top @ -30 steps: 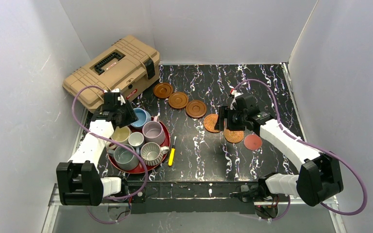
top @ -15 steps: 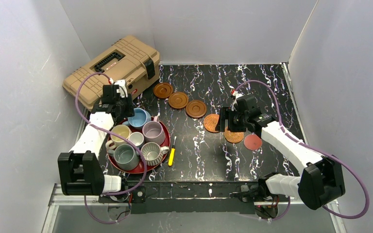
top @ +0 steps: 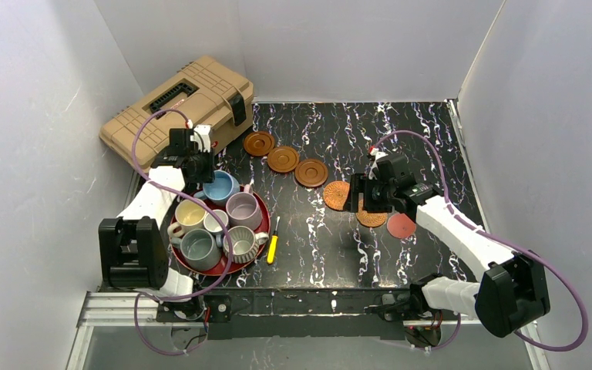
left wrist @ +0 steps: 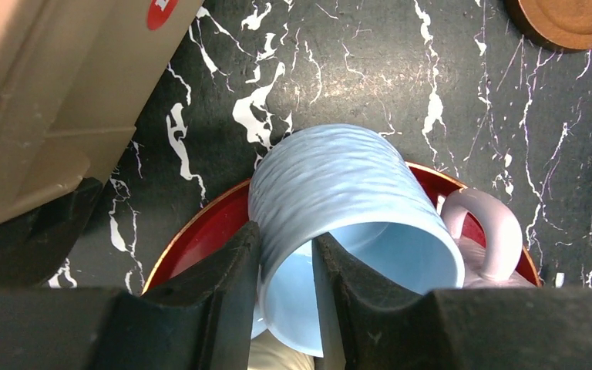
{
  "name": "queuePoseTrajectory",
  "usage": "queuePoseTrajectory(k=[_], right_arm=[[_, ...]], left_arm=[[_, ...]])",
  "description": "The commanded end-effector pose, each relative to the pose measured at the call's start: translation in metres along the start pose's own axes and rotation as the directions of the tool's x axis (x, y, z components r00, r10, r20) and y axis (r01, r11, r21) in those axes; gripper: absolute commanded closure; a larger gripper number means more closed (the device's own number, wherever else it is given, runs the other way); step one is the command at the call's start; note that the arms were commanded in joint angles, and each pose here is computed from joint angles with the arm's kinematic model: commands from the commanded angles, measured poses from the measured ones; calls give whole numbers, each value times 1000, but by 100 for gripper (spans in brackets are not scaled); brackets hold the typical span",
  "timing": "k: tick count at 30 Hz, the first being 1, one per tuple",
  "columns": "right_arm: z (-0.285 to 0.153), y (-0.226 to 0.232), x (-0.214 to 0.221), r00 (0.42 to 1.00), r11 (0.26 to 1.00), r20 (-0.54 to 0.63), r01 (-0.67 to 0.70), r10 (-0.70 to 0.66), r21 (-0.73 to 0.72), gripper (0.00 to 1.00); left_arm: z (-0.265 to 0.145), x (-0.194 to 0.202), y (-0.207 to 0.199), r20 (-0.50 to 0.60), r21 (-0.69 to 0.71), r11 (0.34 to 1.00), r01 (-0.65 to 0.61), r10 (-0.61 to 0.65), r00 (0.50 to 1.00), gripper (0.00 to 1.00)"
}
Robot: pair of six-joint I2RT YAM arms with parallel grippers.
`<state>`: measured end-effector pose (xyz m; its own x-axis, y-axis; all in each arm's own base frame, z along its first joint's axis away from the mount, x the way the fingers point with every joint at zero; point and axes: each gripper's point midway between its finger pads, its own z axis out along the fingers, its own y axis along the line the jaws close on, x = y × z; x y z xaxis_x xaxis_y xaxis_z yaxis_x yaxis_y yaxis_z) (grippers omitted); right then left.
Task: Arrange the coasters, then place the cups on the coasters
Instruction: Pick up the cup from the tray.
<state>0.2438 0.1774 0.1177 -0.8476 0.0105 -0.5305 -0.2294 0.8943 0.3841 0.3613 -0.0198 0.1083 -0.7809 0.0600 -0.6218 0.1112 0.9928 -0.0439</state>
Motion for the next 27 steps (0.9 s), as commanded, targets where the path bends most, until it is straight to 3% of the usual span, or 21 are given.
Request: queuePoseTrajectory(k=[1, 10, 17, 27], right_arm=[[-4, 0, 0, 1000, 1000, 22, 6, -6, 5, 18], [-2, -1, 2, 1000, 1000, 21, -9, 9, 2, 18], [-4, -1, 2, 999, 1000, 29, -14, 14, 3, 18], [-8, -2, 2, 999, 1000, 33, -21, 20, 13, 18]], left_arm=[[0, -8, 3, 6, 5, 999, -31, 31, 999, 72], [7, 7, 12, -39, -40, 998, -42, 40, 998, 83], [6, 11, 10, -49, -30, 999, -46, 44, 998, 100], [-23, -3, 14, 46, -98, 992, 78, -73, 996, 100]])
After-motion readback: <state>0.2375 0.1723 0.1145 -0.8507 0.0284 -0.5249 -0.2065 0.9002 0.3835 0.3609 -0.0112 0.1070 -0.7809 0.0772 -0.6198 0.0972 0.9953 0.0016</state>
